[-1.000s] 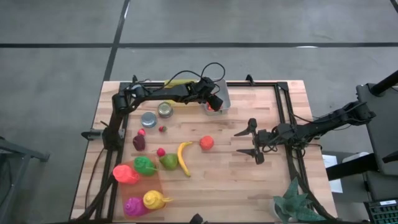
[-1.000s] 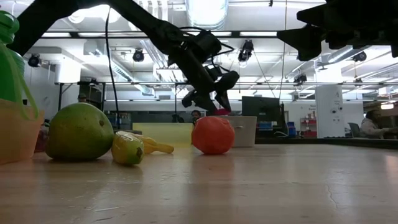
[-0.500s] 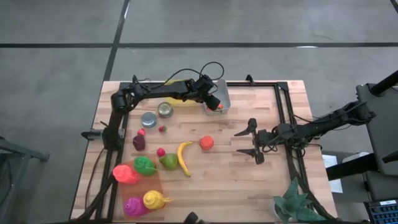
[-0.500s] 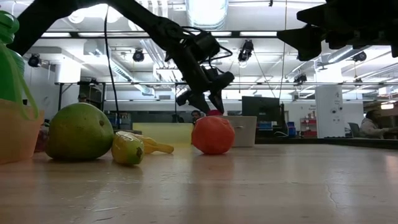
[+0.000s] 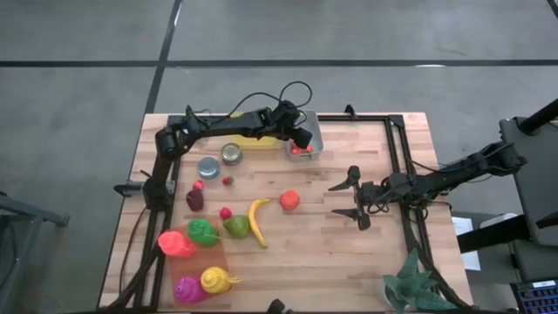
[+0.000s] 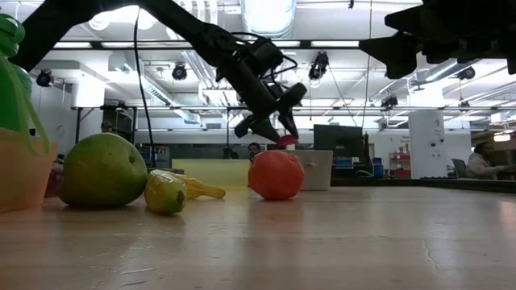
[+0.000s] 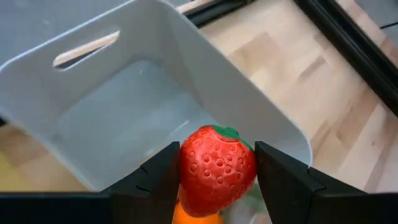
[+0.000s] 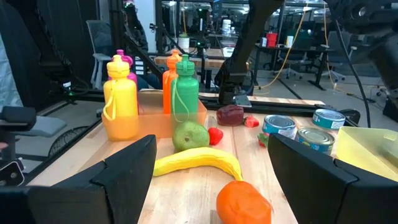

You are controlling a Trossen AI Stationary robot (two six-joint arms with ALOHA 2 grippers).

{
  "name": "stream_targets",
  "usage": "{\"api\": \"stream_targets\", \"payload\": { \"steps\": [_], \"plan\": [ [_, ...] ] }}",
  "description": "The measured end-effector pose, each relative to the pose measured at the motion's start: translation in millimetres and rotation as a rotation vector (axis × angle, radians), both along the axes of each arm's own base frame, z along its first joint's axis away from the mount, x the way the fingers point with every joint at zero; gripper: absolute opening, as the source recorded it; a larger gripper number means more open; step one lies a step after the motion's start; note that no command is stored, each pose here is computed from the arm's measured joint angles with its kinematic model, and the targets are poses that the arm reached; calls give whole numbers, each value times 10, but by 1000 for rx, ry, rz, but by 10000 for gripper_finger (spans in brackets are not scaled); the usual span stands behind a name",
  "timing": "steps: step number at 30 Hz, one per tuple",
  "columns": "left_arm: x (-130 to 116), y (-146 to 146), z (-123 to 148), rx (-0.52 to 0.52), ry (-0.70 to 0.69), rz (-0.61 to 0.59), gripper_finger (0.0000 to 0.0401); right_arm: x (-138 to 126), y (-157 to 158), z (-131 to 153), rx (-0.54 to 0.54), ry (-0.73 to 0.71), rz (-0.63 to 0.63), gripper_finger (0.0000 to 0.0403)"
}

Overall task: Pick & Place Food Item
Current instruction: Put the red strawberry into the gray bin

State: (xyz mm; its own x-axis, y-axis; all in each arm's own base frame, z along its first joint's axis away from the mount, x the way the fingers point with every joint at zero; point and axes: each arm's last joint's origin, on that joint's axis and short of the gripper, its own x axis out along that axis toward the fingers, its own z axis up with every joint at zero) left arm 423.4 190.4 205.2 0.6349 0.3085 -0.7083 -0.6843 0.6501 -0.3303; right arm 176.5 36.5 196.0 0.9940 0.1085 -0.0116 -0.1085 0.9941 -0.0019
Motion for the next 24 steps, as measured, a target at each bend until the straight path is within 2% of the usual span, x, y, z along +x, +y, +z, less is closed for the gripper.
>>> {"api": "stream_targets", "payload": {
  "steps": [4,7,10,24],
  "plan": [
    [75,-15,-88,-3,-31,-3,191,0,0,0,0,0,0,306],
    [126,-6,-126,-53,-93,28,191,0,1,0,0,0,0,306],
    [173,-1,-174,-61,-129,34,191,0,0,0,0,0,0,306],
    [284,-232,-221,-69,-129,-10,191,0,1,0,0,0,0,306]
  ]
}}
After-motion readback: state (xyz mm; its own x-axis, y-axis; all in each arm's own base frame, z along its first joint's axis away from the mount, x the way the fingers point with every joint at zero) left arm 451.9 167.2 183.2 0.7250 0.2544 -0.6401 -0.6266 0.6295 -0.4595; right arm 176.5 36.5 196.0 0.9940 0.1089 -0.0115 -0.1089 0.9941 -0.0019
